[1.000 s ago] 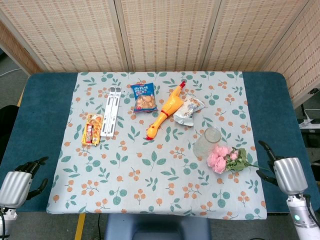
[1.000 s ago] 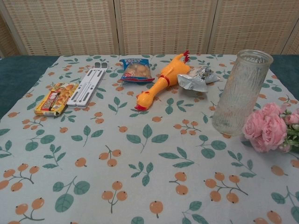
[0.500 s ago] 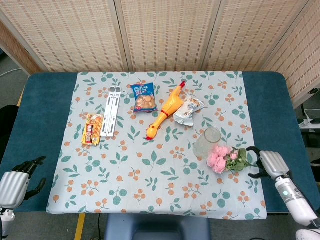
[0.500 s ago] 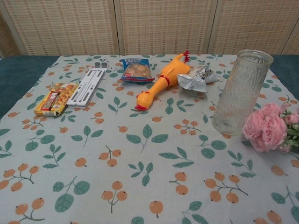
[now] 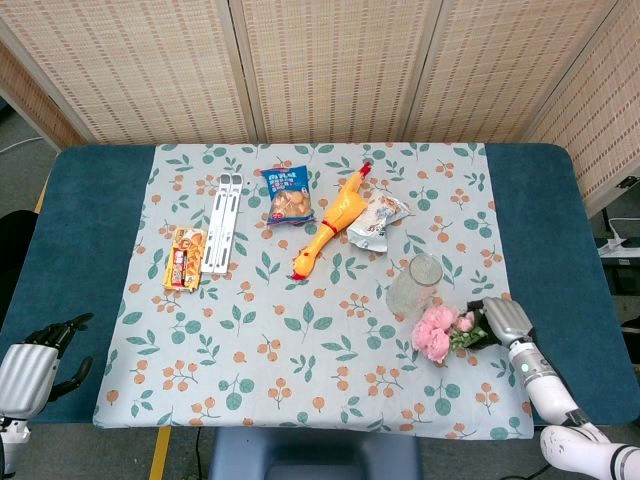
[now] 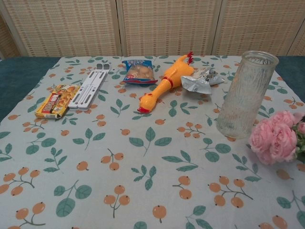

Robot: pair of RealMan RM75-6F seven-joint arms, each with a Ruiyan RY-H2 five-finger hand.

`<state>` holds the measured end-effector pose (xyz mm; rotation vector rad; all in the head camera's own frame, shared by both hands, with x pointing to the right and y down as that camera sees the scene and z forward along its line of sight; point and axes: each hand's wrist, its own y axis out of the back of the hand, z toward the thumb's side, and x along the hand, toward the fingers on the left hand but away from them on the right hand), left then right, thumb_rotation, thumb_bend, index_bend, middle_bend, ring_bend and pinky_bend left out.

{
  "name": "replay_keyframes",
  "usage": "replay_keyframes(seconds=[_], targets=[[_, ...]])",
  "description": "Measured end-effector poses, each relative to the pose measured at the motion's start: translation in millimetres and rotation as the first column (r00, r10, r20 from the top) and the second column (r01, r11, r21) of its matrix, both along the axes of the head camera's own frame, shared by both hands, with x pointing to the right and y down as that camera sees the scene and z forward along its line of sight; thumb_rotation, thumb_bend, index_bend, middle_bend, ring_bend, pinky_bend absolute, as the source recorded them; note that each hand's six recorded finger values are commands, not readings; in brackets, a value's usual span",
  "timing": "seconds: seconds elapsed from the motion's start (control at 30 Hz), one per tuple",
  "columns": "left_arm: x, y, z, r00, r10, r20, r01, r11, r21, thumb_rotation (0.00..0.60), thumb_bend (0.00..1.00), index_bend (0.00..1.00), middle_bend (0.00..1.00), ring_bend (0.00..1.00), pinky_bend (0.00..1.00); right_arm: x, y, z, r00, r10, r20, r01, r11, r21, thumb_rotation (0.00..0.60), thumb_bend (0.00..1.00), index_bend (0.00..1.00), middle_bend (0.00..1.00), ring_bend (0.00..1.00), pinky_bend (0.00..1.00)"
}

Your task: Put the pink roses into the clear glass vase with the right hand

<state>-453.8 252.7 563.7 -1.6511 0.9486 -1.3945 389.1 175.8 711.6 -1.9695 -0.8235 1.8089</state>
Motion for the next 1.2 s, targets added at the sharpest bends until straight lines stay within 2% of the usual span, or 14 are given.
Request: replay_keyframes(seconds=[0.07,0.23,0.43,0.57,0.67,0.73,0.9,1.0,1.1,1.2], targets=[[0,0,0,1.0,-0.001,0.0,0.001,1.0,0.002,0.6,0.37,0.19,0.33,0.34,0.49,2,-2,-5,1.0,0.004,-0.007,-0.004,0.999,0.041,0.6,0.4,0.92,1.0,0.91,1.0],[0,0,0,1.0,0.0,0.001,0.0,1.0,0.0,0.6,0.37,0.19,0.33,0.34,0.49,9,-3,-34,1.0,0.003,0.006,-0.004,0.989,0.149,0.6,0.46,0.93,1.0,0.91,1.0],[2,0,-1,1.0,0.003,0.0,-0.003,1.0,0.002,0.6,0.37,0.19,0.33,0.34,0.49,7,11,-89,0.991,-0.014,0.134,-0.009,0.986,0.169,0.6,0.49,0.93,1.0,0.91,1.0],[2,0,-1,1.0,0.003,-0.002,-0.003,1.0,0.004,0.6,0.37,0.19,0.33,0.34,0.49,3,21,-128,0.971,-0.024,0.239,-0.015,0.987,0.158,0.6,0.51,0.93,1.0,0.91,1.0],[2,0,0,1.0,0.006,-0.001,-0.006,1.0,0.001,0.6,0.37,0.19,0.33,0.34,0.49,-7,22,-151,0.938,-0.028,0.346,-0.03,0.987,0.16,0.6,0.53,0.93,1.0,0.91,1.0],[3,0,0,1.0,0.008,-0.001,-0.008,1.0,-0.001,0.6,0.37,0.19,0.33,0.35,0.49,-18,20,-167,0.898,-0.045,0.437,-0.038,0.983,0.179,0.6,0.54,0.93,1.0,0.91,1.0],[3,1,2,1.0,0.008,0.003,-0.008,1.0,-0.009,0.6,0.37,0.19,0.33,0.34,0.49,-54,1,-196,0.762,-0.091,0.641,-0.067,0.974,0.218,0.6,0.56,0.94,1.0,0.91,1.0],[2,1,3,1.0,0.005,0.006,-0.005,1.0,-0.011,0.6,0.37,0.19,0.33,0.34,0.49,-79,-16,-205,0.698,-0.131,0.704,-0.051,0.972,0.231,0.6,0.56,0.94,1.0,0.91,1.0],[2,1,2,1.0,0.008,0.004,-0.008,1.0,-0.008,0.6,0.37,0.19,0.33,0.35,0.49,-103,-35,-212,0.659,-0.177,0.731,-0.027,0.966,0.258,0.6,0.57,0.95,1.0,0.91,1.0],[3,1,1,1.0,0.012,0.002,-0.012,1.0,-0.005,0.6,0.37,0.19,0.33,0.34,0.49,-114,-52,-214,0.662,-0.214,0.718,-0.032,0.949,0.313,0.6,0.57,0.95,1.0,0.91,1.0]])
